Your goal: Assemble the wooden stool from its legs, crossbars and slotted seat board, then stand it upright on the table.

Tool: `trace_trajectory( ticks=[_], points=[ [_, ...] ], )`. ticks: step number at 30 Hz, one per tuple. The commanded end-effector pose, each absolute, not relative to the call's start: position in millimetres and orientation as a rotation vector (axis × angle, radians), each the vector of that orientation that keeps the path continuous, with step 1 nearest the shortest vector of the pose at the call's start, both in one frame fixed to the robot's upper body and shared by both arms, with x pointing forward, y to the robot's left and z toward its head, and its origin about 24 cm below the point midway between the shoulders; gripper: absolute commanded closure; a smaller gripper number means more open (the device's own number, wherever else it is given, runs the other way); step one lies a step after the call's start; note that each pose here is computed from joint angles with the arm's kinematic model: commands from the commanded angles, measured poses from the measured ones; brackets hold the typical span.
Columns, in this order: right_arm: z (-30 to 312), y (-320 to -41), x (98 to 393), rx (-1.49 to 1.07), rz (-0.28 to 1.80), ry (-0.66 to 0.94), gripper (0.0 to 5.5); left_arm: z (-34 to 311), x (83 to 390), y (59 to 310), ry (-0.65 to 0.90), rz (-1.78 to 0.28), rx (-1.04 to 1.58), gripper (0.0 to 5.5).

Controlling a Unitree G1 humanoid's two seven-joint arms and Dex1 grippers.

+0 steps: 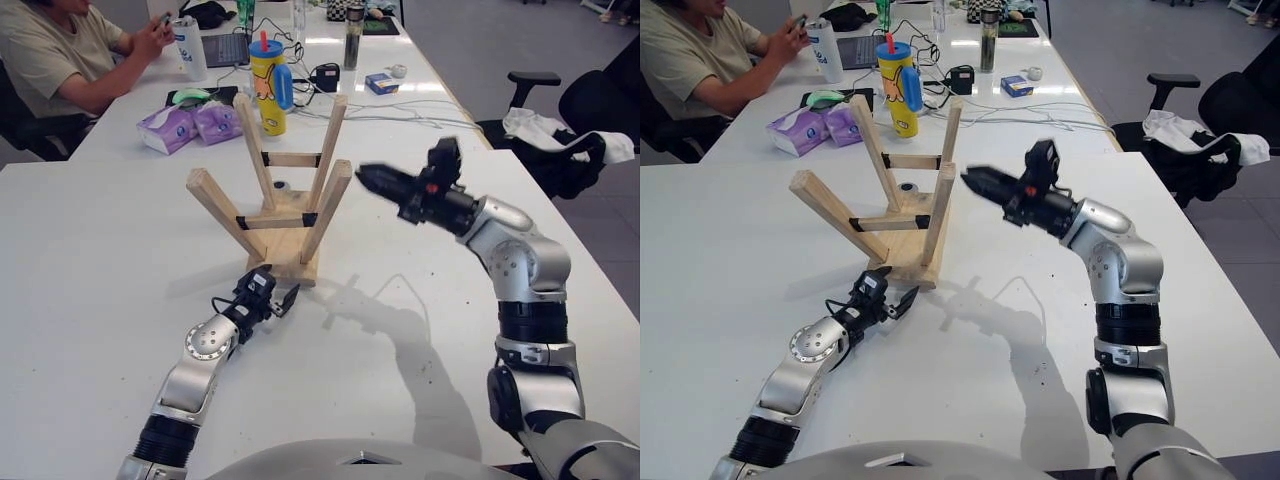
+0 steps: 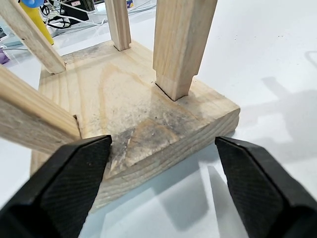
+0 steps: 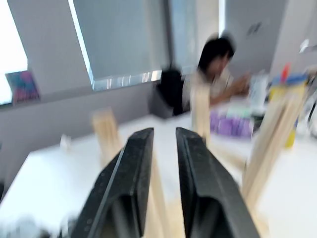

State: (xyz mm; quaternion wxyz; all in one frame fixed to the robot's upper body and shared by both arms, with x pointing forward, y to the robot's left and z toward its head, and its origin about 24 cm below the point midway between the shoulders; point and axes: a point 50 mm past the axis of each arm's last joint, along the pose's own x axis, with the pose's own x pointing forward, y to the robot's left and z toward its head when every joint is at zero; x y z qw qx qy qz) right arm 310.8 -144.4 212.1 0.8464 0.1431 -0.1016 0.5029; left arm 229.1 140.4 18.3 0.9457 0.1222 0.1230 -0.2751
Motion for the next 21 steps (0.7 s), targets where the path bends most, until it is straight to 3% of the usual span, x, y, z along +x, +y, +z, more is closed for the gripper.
trace_trajectory(
  ticks=[1, 5, 8, 10, 12, 13, 14, 16, 21],
  points=[
    [297, -128, 306, 0.373, 1.056, -0.539, 4.59, -12, 216, 147, 0.424, -0.547, 0.251, 1.6],
    [342, -114, 302, 0.456, 1.035, -0.724, 4.59, -16, 217, 146, 0.439, -0.558, 0.256, 1.6],
    [329, -94, 311, 0.509, 0.998, -0.653, 4.59, -17, 218, 145, 0.444, -0.56, 0.258, 1.6],
    [229, -61, 334, 0.386, 0.862, -0.163, 4.59, -16, 220, 144, 0.436, -0.561, 0.256, 1.6],
    [111, -59, 312, 0.234, 0.785, 0.318, 4.59, -14, 224, 143, 0.426, -0.561, 0.258, 1.6],
    [74, -67, 295, 0.206, 0.75, 0.458, 4.59, -13, 226, 143, 0.425, -0.561, 0.259, 1.6],
    [59, -71, 283, 0.193, 0.741, 0.516, 4.59, -13, 226, 144, 0.428, -0.562, 0.259, 1.6],
    [84, -66, 290, 0.229, 0.756, 0.407, 4.59, -16, 224, 148, 0.453, -0.558, 0.265, 1.6],
    [211, -57, 324, 0.364, 0.845, -0.13, 4.59, -25, 225, 149, 0.494, -0.556, 0.275, 1.6]
  ],
)
